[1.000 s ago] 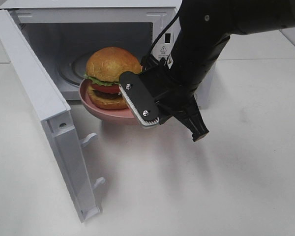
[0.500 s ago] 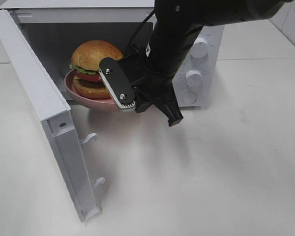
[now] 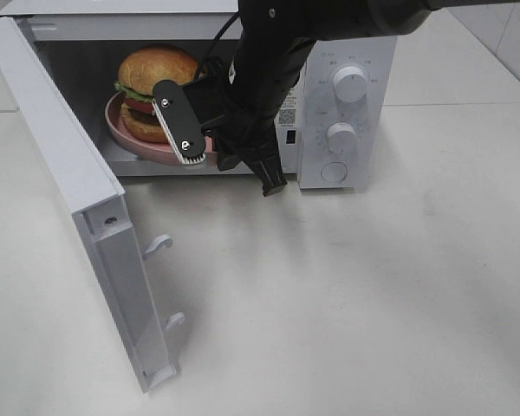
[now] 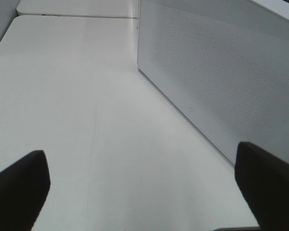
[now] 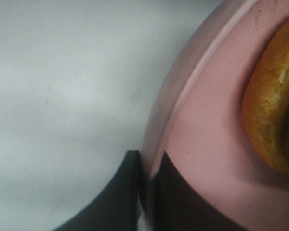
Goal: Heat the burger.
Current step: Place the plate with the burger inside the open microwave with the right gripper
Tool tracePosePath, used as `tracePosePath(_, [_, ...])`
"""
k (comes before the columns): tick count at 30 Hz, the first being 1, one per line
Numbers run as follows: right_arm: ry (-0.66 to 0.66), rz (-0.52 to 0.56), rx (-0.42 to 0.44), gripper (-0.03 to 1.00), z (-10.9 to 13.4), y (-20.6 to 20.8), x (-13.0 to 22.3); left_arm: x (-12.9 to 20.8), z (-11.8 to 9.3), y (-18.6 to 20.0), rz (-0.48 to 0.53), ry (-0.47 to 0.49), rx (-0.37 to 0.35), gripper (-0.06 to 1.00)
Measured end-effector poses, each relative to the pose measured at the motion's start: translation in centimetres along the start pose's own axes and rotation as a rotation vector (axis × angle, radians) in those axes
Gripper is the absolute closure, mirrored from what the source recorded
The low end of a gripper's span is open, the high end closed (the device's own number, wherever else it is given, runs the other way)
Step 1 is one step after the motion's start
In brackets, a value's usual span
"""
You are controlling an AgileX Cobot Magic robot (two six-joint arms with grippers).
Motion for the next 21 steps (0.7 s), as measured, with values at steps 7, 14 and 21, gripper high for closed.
tracePosePath(7, [-0.030, 0.017, 0.008, 0.91, -1.8, -1.2, 0.4, 0.0, 0.0, 0.0, 0.000, 0.000, 0.000, -0.02])
tracePosePath(14, [-0.041, 0.036, 0.003, 0.91, -3.0, -2.7, 0.7, 0.0, 0.0, 0.0, 0.000, 0.000, 0.000, -0.02])
tracePosePath(21, [-0.027, 0.064, -0.004, 0.91, -3.5, -4.3, 1.3, 0.0, 0.0, 0.0, 0.000, 0.000, 0.000, -0.02])
Point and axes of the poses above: a point on each arm's last joint axis where the gripper is mounted, y pointing back along that axis away from the gripper, z along the wrist's bending axis when the last joint is at zero, x = y × z, the point moved 9 cm from there along -y, pointing out along that axis toward the gripper, and after that the axes turned 4 degrees about y, right-handed, at the moved point
